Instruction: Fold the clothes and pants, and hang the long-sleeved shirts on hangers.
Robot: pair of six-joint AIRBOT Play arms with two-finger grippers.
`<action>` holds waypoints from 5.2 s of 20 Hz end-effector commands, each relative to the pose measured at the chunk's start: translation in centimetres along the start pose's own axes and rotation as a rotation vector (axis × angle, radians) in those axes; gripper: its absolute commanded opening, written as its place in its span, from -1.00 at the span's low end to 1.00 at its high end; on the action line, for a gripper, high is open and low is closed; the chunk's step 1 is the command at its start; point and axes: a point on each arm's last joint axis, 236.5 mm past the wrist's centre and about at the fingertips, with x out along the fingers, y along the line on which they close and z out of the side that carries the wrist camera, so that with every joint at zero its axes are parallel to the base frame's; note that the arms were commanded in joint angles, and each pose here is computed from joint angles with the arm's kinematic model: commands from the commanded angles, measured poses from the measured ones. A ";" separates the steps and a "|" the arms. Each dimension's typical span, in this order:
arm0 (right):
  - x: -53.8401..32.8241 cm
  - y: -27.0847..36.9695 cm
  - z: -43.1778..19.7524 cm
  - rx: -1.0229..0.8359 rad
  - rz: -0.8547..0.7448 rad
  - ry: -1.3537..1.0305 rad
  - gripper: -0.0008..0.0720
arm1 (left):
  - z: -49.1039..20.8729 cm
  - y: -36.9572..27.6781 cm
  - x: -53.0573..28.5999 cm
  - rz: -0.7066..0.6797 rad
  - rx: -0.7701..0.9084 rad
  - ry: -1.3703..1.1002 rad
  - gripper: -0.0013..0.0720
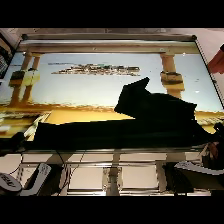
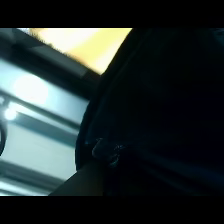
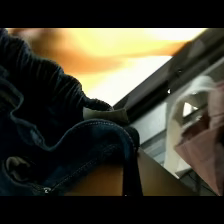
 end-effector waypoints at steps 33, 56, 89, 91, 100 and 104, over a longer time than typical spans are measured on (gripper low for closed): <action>3.8 52.0 -13.8 -1.215 0.348 -0.206 0.03 | -3.9 -41.8 -6.7 -0.741 0.859 -0.323 -0.13; 1.6 49.6 -41.4 -2.079 0.673 0.425 -0.93 | 5.2 -35.7 -6.1 -0.610 0.410 -0.370 -0.13; -9.1 47.3 -24.2 -1.593 0.453 0.300 -0.14 | 8.3 -37.9 6.4 -0.280 0.974 -0.180 0.19; -9.1 47.4 -24.1 -1.592 0.451 0.298 -0.14 | 8.9 -37.4 6.2 -0.242 1.006 -0.192 0.19; -9.1 47.3 -24.0 -1.591 0.445 0.296 -0.14 | 4.8 -34.9 9.0 -0.237 1.198 0.029 0.19; -9.1 47.3 -24.0 -1.591 0.445 0.296 -0.14 | 3.8 -36.4 9.0 -0.320 1.242 0.026 0.19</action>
